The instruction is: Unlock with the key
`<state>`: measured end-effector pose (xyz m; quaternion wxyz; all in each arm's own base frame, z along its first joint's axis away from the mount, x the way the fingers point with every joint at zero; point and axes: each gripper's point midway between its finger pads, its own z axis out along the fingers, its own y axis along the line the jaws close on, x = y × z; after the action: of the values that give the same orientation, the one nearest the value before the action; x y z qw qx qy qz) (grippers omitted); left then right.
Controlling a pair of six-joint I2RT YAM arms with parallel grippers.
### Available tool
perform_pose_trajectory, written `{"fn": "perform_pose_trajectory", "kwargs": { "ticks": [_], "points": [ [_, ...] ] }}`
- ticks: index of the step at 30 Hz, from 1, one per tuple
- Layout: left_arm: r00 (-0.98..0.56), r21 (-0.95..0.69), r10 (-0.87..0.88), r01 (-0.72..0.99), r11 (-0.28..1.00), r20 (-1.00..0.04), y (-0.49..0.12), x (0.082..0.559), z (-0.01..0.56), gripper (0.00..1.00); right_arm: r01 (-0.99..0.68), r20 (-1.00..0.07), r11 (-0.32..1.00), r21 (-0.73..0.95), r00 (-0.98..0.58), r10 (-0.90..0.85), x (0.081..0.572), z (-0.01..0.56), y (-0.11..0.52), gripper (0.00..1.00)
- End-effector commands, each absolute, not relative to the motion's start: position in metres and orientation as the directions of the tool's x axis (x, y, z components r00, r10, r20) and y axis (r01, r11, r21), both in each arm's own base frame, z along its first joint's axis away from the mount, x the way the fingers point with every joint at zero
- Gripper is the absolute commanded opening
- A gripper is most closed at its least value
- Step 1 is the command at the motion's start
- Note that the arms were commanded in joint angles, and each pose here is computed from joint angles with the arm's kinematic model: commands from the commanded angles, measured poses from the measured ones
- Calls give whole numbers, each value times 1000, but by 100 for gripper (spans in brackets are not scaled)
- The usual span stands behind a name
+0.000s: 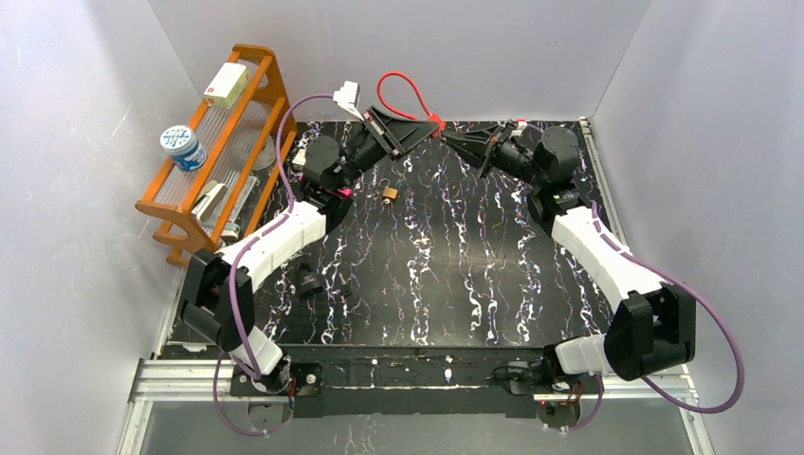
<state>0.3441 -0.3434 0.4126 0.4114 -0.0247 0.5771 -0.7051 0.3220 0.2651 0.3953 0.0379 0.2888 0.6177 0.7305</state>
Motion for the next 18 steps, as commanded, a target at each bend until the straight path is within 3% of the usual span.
{"fn": "perform_pose_trajectory", "kwargs": {
  "ticks": [1,13,18],
  "points": [
    [-537,-582,-633,796,-164,-557,-342,294,496,0,336,455,-366,868,-834,312,301,450,268,1],
    [-421,-308,-754,903,-299,-503,-325,277,527,0,438,553,-414,798,-805,215,286,465,275,1],
    [-404,-321,-788,906,-276,-465,-320,283,528,0,368,511,-438,820,-816,270,285,463,269,39]
  ]
}}
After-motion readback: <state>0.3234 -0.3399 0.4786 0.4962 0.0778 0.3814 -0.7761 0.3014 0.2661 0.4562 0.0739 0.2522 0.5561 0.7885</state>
